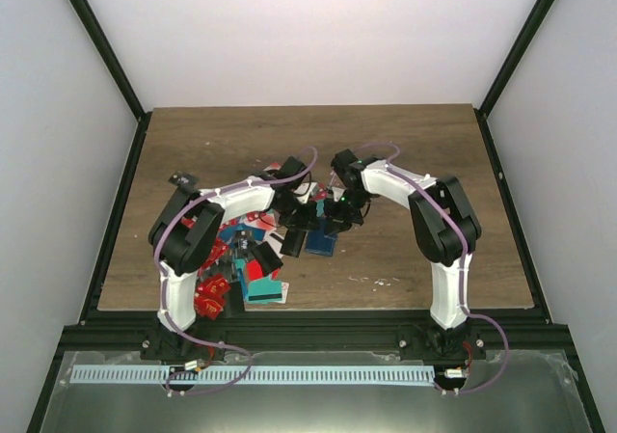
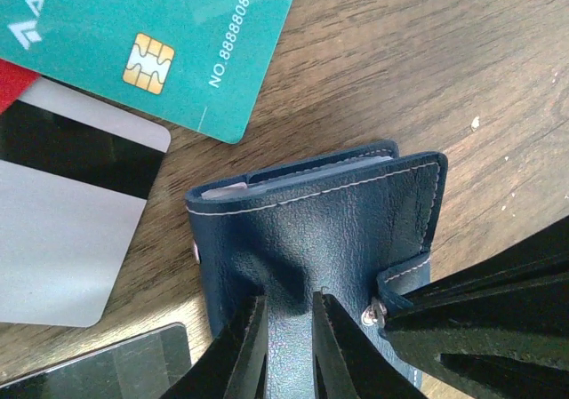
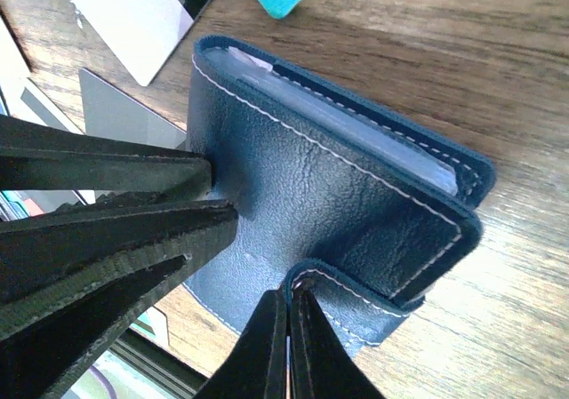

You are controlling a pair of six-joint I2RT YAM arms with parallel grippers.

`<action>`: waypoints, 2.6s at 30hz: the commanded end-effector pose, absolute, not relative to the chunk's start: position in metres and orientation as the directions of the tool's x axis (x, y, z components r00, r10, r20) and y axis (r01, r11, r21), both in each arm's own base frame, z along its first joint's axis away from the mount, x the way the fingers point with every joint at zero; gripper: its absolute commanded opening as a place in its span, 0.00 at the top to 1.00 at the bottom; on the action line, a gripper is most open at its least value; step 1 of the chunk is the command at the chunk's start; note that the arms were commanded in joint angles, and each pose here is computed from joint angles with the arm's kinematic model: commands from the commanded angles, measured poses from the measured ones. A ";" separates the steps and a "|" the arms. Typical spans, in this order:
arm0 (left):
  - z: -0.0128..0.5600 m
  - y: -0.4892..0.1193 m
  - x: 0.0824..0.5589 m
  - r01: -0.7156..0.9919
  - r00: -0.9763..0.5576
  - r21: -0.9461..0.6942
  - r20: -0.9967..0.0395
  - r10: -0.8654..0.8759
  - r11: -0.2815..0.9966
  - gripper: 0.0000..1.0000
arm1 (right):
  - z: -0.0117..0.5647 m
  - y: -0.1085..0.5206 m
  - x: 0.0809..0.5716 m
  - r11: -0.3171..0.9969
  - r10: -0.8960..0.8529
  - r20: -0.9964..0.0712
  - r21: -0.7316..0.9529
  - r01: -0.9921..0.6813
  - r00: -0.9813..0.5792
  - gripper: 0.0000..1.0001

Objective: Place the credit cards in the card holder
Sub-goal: Close the card holder at the center of the board.

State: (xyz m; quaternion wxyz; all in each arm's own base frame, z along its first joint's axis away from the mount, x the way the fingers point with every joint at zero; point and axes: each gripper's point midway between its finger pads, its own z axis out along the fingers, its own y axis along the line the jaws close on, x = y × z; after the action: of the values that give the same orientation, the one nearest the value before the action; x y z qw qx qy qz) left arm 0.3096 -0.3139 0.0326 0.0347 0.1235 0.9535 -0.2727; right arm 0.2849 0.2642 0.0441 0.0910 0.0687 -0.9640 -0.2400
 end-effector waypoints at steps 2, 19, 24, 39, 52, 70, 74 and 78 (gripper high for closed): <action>-0.001 -0.298 0.306 0.229 -0.973 -0.398 -0.088 0.212 0.888 0.83 | 0.044 0.246 0.262 0.919 -0.194 0.212 0.380 -0.102 -0.958 0.99; 0.004 -0.310 0.304 0.241 -0.970 -0.423 -0.091 0.224 0.873 0.83 | 0.050 0.262 0.277 0.887 -0.210 0.165 0.446 -0.117 -0.964 0.99; 0.005 -0.312 0.302 0.249 -0.968 -0.428 -0.090 0.233 0.869 0.83 | 0.052 0.268 0.283 0.876 -0.210 0.148 0.467 -0.119 -0.966 0.99; 0.009 -0.322 0.301 0.249 -0.968 -0.473 -0.092 0.233 0.845 0.83 | 0.035 0.269 0.283 0.884 -0.195 0.185 0.459 -0.091 -0.963 0.99; 0.010 -0.330 0.294 0.244 -0.968 -0.534 -0.082 0.237 0.810 0.83 | 0.006 0.262 0.280 0.907 -0.174 0.222 0.415 -0.068 -0.960 0.99; -0.005 -0.336 0.271 0.233 -0.963 -0.620 -0.039 0.267 0.749 0.83 | -0.023 0.257 0.298 0.930 -0.080 0.319 0.366 0.045 -0.944 0.99; -0.009 -0.338 0.264 0.217 -0.963 -0.649 -0.020 0.269 0.729 0.83 | -0.028 0.262 0.302 0.922 -0.061 0.337 0.380 0.076 -0.940 0.99; -0.015 -0.332 0.257 0.206 -0.963 -0.647 -0.003 0.268 0.735 0.83 | -0.029 0.263 0.310 0.919 -0.042 0.335 0.383 0.095 -0.941 0.99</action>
State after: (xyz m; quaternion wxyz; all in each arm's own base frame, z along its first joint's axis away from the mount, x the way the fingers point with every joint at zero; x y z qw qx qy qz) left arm 0.3130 -0.3388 0.0338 0.0616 0.1318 0.9222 -0.3583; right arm 0.2750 0.2654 0.0368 0.2393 -0.0270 -0.9390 -0.2455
